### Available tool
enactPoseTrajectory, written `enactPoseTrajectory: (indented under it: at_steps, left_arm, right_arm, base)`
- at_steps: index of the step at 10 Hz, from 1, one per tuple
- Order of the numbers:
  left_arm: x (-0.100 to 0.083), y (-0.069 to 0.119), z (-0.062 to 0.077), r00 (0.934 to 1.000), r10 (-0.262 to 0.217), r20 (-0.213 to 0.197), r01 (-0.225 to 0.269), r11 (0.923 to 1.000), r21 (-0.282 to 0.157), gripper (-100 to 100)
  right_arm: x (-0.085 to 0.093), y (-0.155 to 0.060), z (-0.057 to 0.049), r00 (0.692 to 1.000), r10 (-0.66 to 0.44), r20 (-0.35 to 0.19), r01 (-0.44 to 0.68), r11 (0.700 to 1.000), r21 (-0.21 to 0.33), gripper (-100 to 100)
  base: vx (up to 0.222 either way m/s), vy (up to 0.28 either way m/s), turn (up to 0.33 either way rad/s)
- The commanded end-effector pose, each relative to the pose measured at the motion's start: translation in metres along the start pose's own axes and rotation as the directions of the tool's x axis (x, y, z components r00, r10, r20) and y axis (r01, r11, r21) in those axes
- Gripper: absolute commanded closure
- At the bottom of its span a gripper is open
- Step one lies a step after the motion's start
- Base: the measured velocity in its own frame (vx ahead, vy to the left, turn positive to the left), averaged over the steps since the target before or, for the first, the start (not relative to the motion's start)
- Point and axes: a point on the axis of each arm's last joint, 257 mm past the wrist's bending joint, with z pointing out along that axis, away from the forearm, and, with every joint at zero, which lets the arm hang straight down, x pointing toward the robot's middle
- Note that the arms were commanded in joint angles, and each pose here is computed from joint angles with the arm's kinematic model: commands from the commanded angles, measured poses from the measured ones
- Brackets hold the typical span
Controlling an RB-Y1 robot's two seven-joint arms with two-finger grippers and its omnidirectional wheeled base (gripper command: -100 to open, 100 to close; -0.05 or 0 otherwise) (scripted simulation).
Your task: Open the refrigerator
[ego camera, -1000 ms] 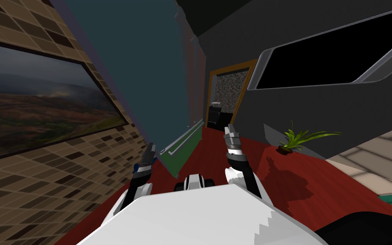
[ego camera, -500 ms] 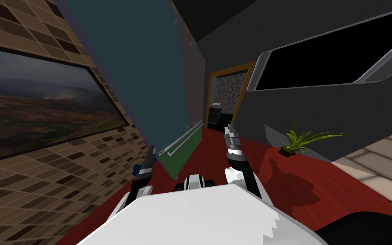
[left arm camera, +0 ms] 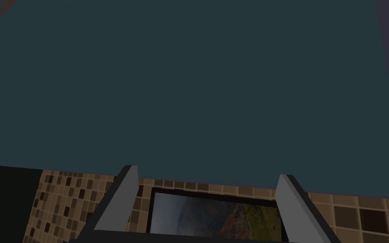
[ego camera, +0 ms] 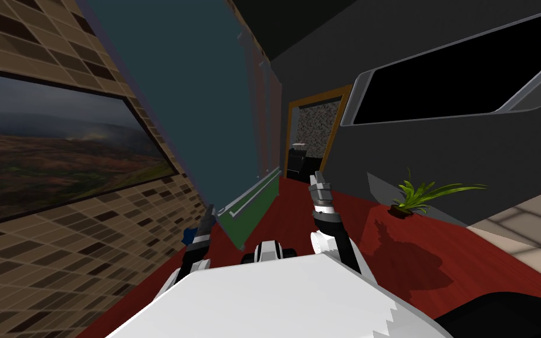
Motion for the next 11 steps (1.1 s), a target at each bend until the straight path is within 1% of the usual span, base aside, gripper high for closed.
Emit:
enactPoseTrajectory:
  at_steps: [1, 2, 6, 7, 8, 9, 10, 11]
  left_arm:
    - [0.008, 0.027, -0.013, 0.9999, -0.004, -0.009, 0.003, 0.9978, -0.066, -100]
    - [0.01, 0.033, -0.015, 1.0, -0.005, -0.008, 0.004, 0.9971, -0.076, -100]
    - [0.017, 0.062, -0.031, 0.9999, -0.009, -0.013, 0.007, 0.9899, -0.141, -100]
    - [0.017, 0.061, -0.031, 0.9999, -0.009, -0.013, 0.007, 0.9902, -0.14, -100]
    - [0.018, 0.066, -0.035, 0.9998, -0.01, -0.015, 0.007, 0.9882, -0.153, -100]
    - [0.018, 0.066, -0.035, 0.9998, -0.01, -0.015, 0.007, 0.9882, -0.153, -100]
    - [0.021, 0.077, -0.042, 0.9998, -0.013, -0.016, 0.01, 0.9838, -0.179, -100]
    - [0.024, 0.084, -0.046, 0.9997, -0.016, -0.016, 0.013, 0.9811, -0.193, -100]
  right_arm:
    - [0.0, 0.0, 0.0, 1.0, 0.0, 0.0, 0.0, 1.0, 0.0, 0]
    - [0.0, 0.0, 0.0, 1.0, 0.0, 0.0, 0.0, 1.0, 0.0, 0]
    - [0.0, 0.0, 0.0, 1.0, 0.0, 0.0, 0.0, 1.0, 0.0, 0]
    - [0.0, 0.0, 0.0, 1.0, 0.0, 0.0, 0.0, 1.0, 0.0, 0]
    - [0.0, 0.0, 0.0, 1.0, 0.0, 0.0, 0.0, 1.0, 0.0, 0]
    - [0.0, 0.0, 0.0, 1.0, 0.0, 0.0, 0.0, 1.0, 0.0, 0]
    - [0.0, 0.0, 0.0, 1.0, 0.0, 0.0, 0.0, 1.0, 0.0, 0]
    - [0.0, 0.0, 0.0, 1.0, 0.0, 0.0, 0.0, 1.0, 0.0, 0]
  base:
    - [0.032, -0.022, 0.007]
    - [0.033, -0.032, 0.011]
    - [0.025, -0.028, 0.0]
    - [0.025, -0.028, 0.031]
    - [0.019, -0.008, -0.007]
    - [0.003, 0.005, -0.006]
    - [0.017, -0.006, 0.011]
    - [0.04, -0.023, 0.031]
